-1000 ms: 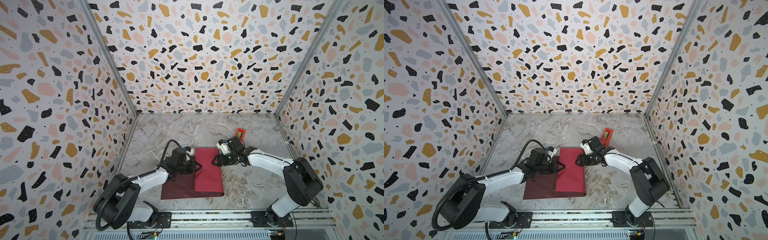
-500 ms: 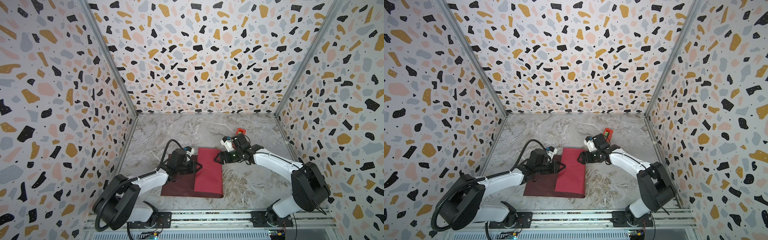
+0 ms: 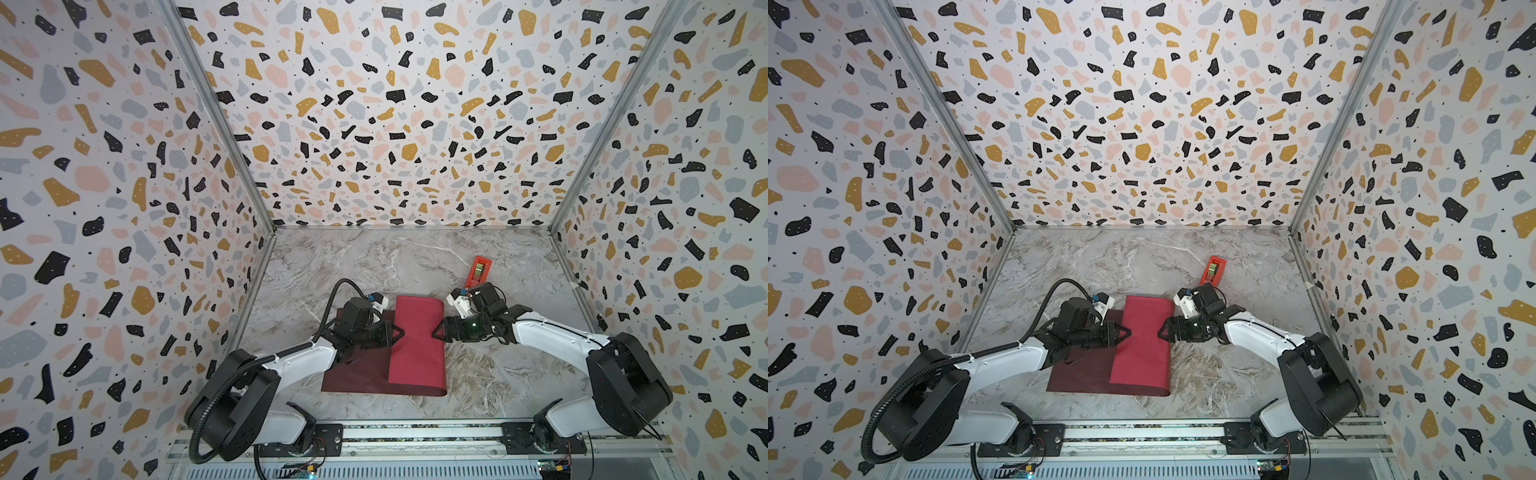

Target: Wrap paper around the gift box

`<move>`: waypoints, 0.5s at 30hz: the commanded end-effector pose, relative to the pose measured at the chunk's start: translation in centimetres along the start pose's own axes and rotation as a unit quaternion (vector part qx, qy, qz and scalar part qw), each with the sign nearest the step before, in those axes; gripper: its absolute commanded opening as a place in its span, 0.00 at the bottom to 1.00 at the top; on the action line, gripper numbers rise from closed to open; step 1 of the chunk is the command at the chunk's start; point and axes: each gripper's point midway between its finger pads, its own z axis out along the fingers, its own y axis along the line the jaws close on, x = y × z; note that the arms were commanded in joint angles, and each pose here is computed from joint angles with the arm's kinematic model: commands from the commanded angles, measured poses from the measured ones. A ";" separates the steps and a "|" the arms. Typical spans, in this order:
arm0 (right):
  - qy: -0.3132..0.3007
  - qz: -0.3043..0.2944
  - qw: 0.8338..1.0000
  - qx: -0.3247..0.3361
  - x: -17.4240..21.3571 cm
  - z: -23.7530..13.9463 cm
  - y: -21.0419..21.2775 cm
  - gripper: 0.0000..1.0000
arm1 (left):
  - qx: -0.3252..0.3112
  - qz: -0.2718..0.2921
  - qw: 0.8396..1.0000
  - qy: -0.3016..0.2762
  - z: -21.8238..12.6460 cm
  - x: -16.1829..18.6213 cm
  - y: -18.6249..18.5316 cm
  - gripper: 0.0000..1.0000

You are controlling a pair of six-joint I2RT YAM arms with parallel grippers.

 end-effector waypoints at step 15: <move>0.008 0.068 0.996 -0.053 1.4 1.5 -1.6 0.83 | -0.116 -0.045 0.987 0.104 -0.1 6.9 6.3 0.19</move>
